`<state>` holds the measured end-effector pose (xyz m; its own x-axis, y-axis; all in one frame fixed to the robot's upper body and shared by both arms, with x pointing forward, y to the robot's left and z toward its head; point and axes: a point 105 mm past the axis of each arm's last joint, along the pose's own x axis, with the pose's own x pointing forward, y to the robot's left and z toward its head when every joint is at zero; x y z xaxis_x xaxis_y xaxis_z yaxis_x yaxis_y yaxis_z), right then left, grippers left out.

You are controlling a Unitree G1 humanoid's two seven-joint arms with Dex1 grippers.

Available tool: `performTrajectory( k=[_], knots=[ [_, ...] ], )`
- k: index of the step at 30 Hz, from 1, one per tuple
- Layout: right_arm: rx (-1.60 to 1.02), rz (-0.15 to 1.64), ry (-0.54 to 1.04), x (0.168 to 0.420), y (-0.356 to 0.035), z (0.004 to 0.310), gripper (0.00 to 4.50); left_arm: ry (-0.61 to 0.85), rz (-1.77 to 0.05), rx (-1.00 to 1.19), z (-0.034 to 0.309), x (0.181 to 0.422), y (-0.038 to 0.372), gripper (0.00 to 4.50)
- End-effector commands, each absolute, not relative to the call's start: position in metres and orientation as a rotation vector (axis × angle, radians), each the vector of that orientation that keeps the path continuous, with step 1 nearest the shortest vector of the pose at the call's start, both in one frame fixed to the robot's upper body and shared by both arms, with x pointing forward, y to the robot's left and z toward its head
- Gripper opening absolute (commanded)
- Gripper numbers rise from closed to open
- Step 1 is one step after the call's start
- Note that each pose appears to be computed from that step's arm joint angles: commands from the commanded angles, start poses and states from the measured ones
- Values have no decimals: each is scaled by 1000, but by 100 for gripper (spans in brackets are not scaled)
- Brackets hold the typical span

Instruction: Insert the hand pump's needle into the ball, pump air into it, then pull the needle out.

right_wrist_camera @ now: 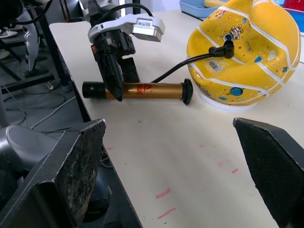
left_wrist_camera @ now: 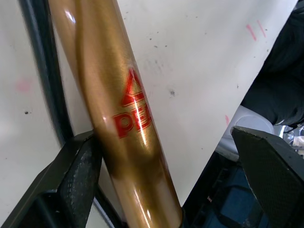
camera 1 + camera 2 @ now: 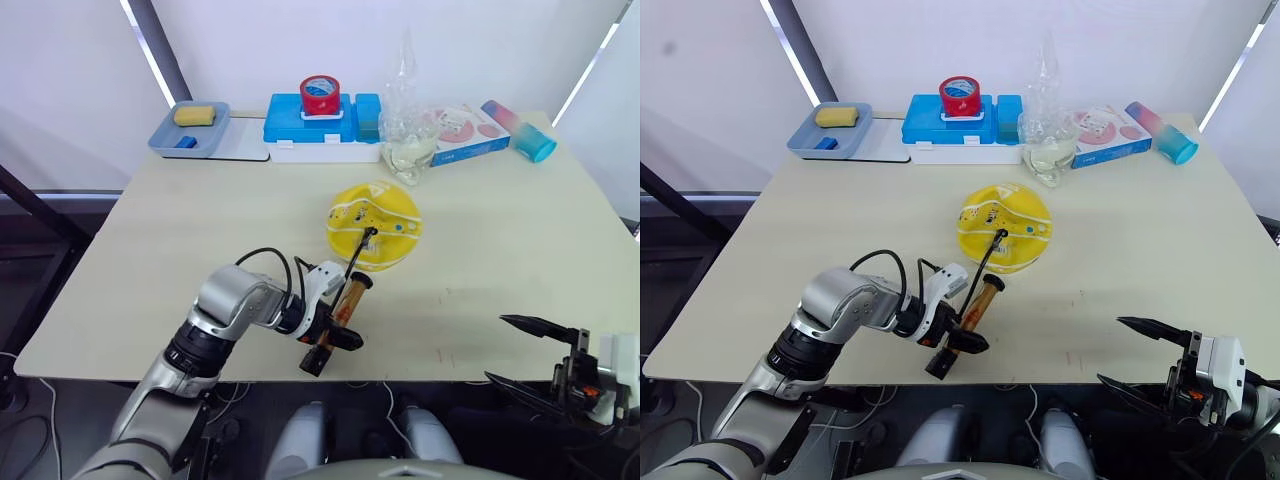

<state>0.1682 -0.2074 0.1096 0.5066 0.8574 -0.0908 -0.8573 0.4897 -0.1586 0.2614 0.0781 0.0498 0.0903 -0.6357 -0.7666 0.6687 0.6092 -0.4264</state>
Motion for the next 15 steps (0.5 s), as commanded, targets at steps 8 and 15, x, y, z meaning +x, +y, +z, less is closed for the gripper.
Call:
performTrajectory(
  k=[8, 15],
  knots=[
    [-220, 1073, -33, 166, -200, 113, 450, 1150, -883, -41, 48, 269, 83, 270],
    [-226, 1081, -29, 166, -199, 112, 450, 1144, -868, -53, 48, 271, 83, 91]
  ],
)
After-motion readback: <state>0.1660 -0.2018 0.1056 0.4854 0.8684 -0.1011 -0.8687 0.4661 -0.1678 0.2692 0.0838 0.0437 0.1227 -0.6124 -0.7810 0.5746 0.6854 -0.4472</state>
